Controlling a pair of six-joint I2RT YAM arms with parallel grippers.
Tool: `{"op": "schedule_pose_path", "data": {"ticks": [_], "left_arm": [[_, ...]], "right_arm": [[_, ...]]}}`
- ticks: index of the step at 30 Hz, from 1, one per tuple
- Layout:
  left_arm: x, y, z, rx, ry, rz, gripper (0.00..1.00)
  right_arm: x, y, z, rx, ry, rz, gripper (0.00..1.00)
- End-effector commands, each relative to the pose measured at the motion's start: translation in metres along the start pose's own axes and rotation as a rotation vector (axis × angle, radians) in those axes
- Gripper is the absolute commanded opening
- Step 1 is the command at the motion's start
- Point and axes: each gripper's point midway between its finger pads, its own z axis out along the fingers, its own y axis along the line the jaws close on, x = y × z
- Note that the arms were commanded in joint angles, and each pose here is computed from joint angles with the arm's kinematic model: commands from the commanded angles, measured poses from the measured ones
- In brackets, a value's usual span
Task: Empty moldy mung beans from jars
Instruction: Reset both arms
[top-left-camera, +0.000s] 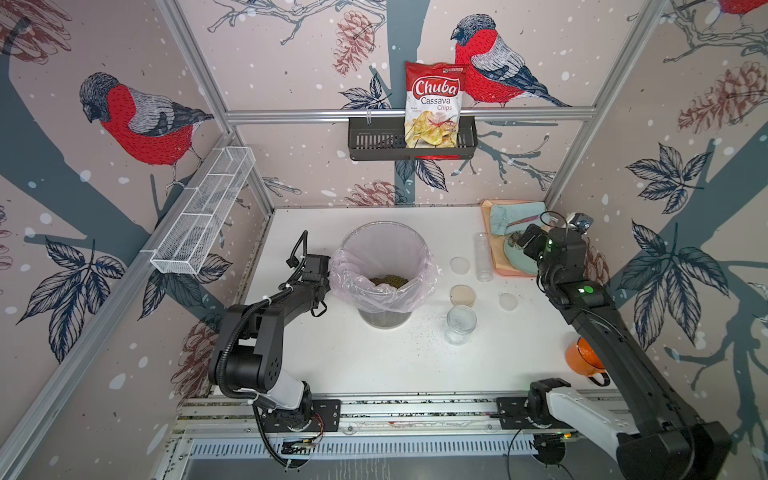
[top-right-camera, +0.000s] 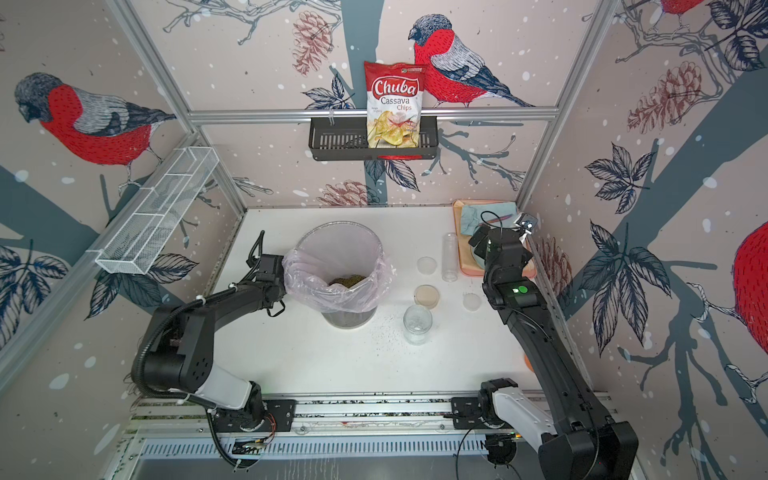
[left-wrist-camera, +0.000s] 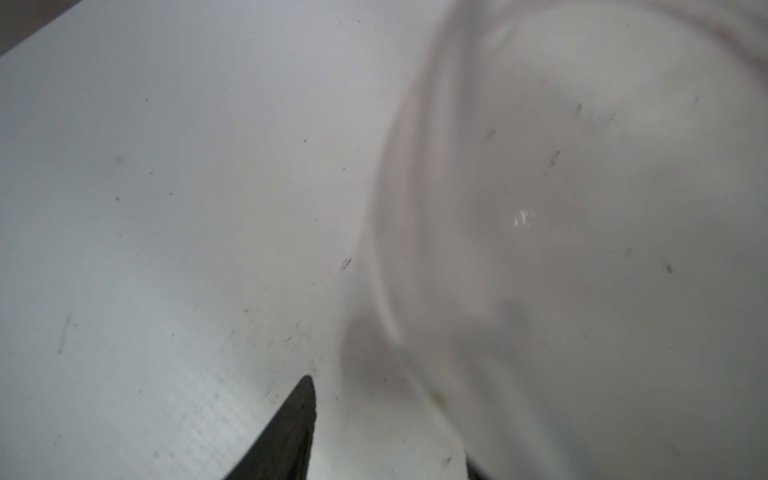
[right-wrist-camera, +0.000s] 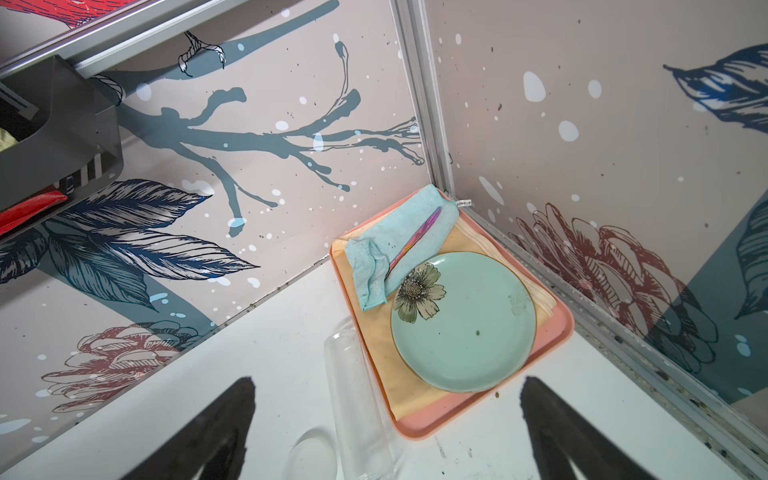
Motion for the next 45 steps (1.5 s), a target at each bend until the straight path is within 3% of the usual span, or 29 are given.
{"op": "schedule_pose_path", "data": {"ticks": [1, 9, 14, 21, 22, 23, 29, 33, 35, 37, 39, 42, 45], "left_arm": [[-0.013, -0.01, 0.007, 0.002, -0.027, 0.014, 0.54], [-0.014, -0.009, 0.004, -0.008, -0.019, 0.0, 0.56], [-0.006, 0.008, -0.019, -0.003, -0.02, -0.018, 0.6], [-0.006, 0.037, -0.065, -0.016, -0.056, -0.01, 0.76], [-0.009, 0.04, -0.073, -0.011, -0.072, -0.011, 0.81], [-0.012, 0.04, -0.079, 0.005, -0.088, -0.005, 0.99], [-0.044, 0.026, -0.127, 0.161, -0.24, 0.02, 0.98], [-0.063, 0.048, -0.144, 0.083, -0.368, 0.012, 0.99], [-0.063, 0.046, -0.143, 0.114, -0.411, 0.02, 0.99], [-0.054, 0.023, -0.144, 0.277, -0.453, 0.115, 0.99], [-0.052, 0.014, -0.15, 0.346, -0.534, 0.225, 0.99], [-0.057, 0.035, -0.149, 0.248, -0.65, 0.257, 0.99], [-0.042, 0.038, -0.137, 0.249, -0.699, 0.357, 0.99]], "right_arm": [[-0.006, 0.003, 0.0, -0.014, -0.023, 0.02, 0.99], [-0.009, 0.001, -0.001, -0.002, -0.031, 0.019, 0.99], [-0.007, 0.001, 0.001, 0.005, -0.024, 0.013, 0.99], [-0.007, -0.005, 0.005, 0.057, -0.014, 0.008, 1.0], [-0.007, -0.006, 0.006, 0.066, -0.013, 0.008, 1.0], [-0.007, -0.007, 0.006, 0.071, -0.013, 0.007, 0.99], [-0.002, -0.021, 0.02, 0.159, -0.01, -0.038, 1.0], [0.011, -0.02, 0.04, 0.058, -0.017, -0.14, 0.99], [0.017, -0.029, 0.045, 0.075, -0.058, -0.214, 1.0], [0.032, -0.037, 0.053, 0.072, -0.061, -0.231, 0.99], [0.051, -0.046, 0.06, 0.062, -0.024, -0.237, 0.99], [0.076, -0.062, 0.068, 0.064, -0.007, -0.24, 0.99], [0.099, -0.067, 0.069, 0.008, -0.038, -0.2, 0.99]]}}
